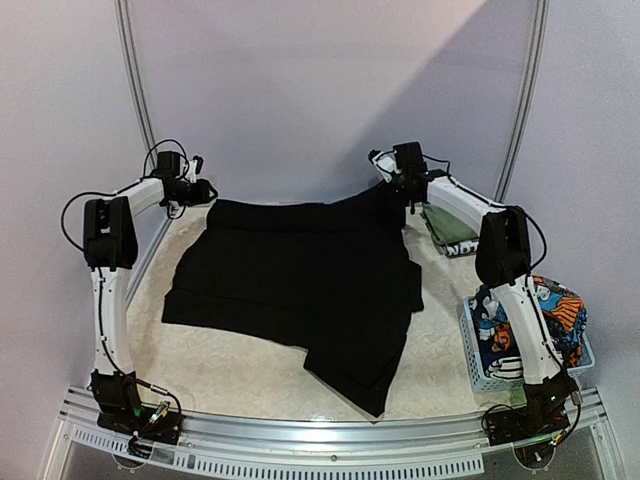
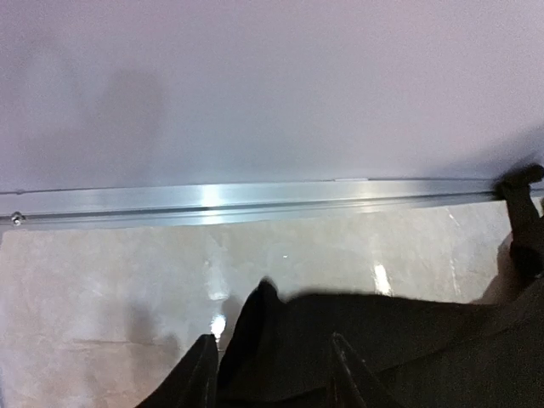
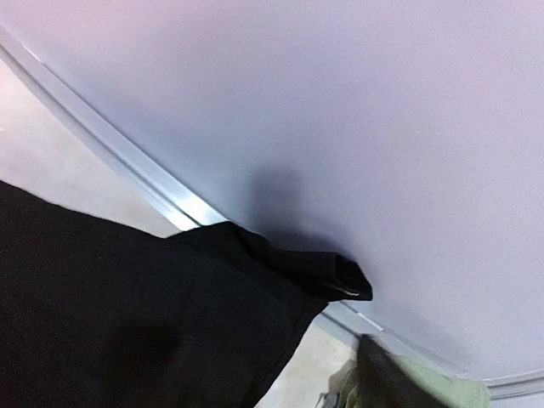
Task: Fold and stack the mixed laundry pile
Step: Adjust the flattened shirt at the center of the board.
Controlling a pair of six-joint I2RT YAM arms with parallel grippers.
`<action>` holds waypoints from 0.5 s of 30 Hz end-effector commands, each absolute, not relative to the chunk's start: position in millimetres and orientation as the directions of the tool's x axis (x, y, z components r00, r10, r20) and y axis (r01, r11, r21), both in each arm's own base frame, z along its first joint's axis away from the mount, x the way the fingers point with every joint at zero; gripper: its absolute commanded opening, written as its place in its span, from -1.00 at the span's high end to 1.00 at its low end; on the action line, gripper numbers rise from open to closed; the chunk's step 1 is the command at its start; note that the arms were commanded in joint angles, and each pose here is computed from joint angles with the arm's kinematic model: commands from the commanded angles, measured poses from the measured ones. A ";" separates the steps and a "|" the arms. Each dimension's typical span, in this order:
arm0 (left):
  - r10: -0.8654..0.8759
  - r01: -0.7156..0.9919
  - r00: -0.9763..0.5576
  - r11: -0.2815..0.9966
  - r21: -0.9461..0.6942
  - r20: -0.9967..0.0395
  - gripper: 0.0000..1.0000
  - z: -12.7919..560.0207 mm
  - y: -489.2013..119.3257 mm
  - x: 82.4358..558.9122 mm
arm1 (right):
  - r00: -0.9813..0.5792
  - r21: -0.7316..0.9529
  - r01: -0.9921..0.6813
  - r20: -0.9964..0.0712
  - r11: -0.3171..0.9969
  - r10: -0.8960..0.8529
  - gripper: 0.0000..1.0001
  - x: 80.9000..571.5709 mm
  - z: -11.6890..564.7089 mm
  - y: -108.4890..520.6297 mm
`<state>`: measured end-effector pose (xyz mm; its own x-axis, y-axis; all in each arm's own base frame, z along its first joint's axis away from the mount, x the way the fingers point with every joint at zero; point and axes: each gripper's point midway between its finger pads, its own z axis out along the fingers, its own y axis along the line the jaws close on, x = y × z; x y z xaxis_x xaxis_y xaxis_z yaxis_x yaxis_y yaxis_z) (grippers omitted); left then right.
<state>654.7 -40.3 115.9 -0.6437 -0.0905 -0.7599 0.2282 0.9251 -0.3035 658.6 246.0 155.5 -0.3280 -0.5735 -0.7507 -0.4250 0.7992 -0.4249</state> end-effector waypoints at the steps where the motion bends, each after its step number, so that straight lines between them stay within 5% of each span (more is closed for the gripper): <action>1: -0.081 0.066 -0.625 0.986 -0.156 -0.776 0.01 142.9 -30.0 654.6 | -0.316 -0.640 -0.317 -0.625 0.700 -0.714 -0.72 671.8 112.6 245.1; 7: 0.096 0.074 -0.619 0.995 0.065 -0.780 -0.17 208.8 -66.0 571.1 | -0.386 -0.478 -0.370 -0.701 0.797 -0.600 -0.83 619.2 176.6 229.8; 12: 0.236 0.216 -0.690 0.969 0.117 -0.684 -0.19 215.2 -96.3 480.9 | -0.397 -0.333 -0.485 -0.740 0.809 -0.543 -0.94 545.1 227.1 227.7; 15: 0.287 0.266 -0.749 0.956 0.126 -0.598 -0.20 202.8 -95.4 430.4 | -0.413 -0.192 -0.658 -0.716 0.728 -0.562 -0.92 487.2 209.3 242.9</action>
<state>493.7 -120.1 248.5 -0.5980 0.1889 -0.7789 0.2387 0.9697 0.0519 550.9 223.4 177.2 -0.4384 -0.6073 -0.6626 -0.5035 0.7766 -0.3787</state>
